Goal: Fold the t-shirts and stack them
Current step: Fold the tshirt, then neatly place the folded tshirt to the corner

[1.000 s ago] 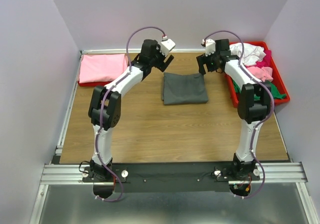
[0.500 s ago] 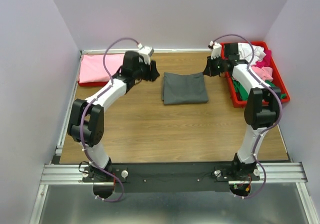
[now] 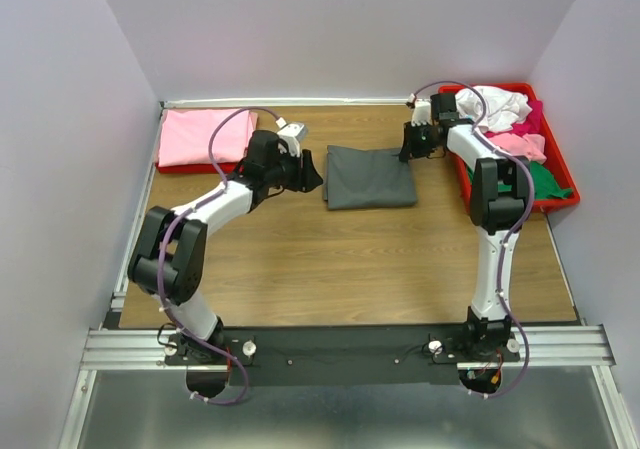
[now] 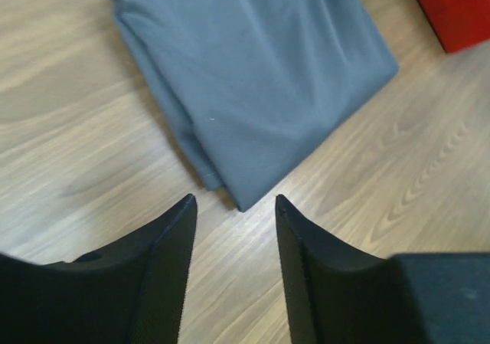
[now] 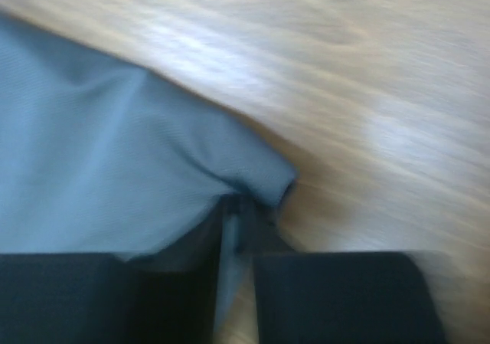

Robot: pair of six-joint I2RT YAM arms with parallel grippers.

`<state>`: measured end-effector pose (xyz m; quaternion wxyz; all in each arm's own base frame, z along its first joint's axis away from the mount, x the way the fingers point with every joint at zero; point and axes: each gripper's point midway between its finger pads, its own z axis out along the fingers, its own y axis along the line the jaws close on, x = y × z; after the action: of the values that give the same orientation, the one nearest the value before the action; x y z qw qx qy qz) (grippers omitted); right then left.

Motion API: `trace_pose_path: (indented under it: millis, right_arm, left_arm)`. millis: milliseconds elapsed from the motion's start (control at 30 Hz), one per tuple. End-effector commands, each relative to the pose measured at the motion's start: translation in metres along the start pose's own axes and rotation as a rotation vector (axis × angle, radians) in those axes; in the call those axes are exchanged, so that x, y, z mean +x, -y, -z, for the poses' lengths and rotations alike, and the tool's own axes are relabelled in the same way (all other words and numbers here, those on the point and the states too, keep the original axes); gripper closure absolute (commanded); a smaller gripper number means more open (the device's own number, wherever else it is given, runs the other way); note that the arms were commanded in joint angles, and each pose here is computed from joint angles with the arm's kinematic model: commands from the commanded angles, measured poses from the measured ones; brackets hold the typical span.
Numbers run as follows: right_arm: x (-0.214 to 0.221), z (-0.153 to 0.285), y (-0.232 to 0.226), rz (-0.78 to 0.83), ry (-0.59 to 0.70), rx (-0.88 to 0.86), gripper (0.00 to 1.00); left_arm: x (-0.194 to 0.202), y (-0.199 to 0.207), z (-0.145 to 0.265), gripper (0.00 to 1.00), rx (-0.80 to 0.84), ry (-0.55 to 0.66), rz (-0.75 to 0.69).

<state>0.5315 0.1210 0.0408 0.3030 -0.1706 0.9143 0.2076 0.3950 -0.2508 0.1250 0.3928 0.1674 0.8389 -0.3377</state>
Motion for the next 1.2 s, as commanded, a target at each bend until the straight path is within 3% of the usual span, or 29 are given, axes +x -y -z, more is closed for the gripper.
trace_pose_path:
  millis: [0, 33, 67, 133, 167, 233, 333, 433, 600, 700, 800, 867, 1067, 1167]
  right_arm:
    - [-0.022, 0.017, 0.034, 0.002, 0.045, 0.225, 0.66]
    - [-0.016, 0.018, 0.040, 0.000, 0.037, 0.263, 0.59]
    - [-0.018, 0.020, 0.044, 0.001, 0.049, 0.282, 0.44]
    - [-0.016, 0.023, 0.047, 0.002, 0.045, 0.305, 0.29]
    - [-0.016, 0.023, 0.049, 0.005, 0.043, 0.316, 0.15]
    - [-0.013, 0.024, 0.050, 0.007, 0.035, 0.328, 0.01]
    - [-0.020, 0.039, 0.042, 0.039, 0.056, 0.316, 0.00]
    - [-0.030, 0.064, 0.030, 0.105, 0.090, 0.303, 0.00]
    - [-0.043, 0.135, -0.017, 0.246, 0.223, 0.244, 0.00]
    - [-0.040, 0.163, -0.050, 0.230, 0.326, 0.155, 0.00]
    - [-0.003, 0.160, -0.110, 0.218, 0.278, -0.209, 0.00]
    - [0.015, 0.164, -0.129, 0.233, 0.265, -0.317, 0.00]
    - [0.039, 0.175, -0.130, 0.283, 0.271, -0.275, 0.00]
    - [0.041, 0.175, -0.123, 0.266, 0.267, -0.259, 0.00]
  left_arm:
    - [-0.043, -0.003, 0.027, 0.41, -0.120, 0.175, -0.047]
    - [-0.048, -0.004, 0.031, 0.38, -0.133, 0.198, -0.051]
    - [-0.054, -0.004, 0.037, 0.30, -0.153, 0.226, -0.045]
    - [-0.066, -0.001, 0.042, 0.21, -0.151, 0.279, -0.047]
    - [-0.071, 0.000, 0.045, 0.08, -0.150, 0.300, -0.042]
    - [-0.080, 0.004, 0.045, 0.02, -0.129, 0.332, -0.013]
    - [-0.082, 0.015, 0.023, 0.02, -0.001, 0.269, 0.015]
    - [-0.068, 0.013, 0.005, 0.11, 0.021, 0.166, 0.077]
    - [-0.040, -0.007, -0.025, 0.11, -0.052, 0.052, 0.151]
    - [-0.013, -0.015, -0.048, 0.07, -0.085, -0.064, 0.170]
    - [0.003, -0.024, -0.068, 0.06, -0.109, -0.126, 0.179]
    - [0.012, -0.029, -0.078, 0.06, -0.115, -0.153, 0.187]
    - [0.035, -0.044, -0.099, 0.05, -0.260, -0.254, 0.235]
    - [0.052, -0.030, -0.108, 0.06, -0.241, -0.302, 0.284]
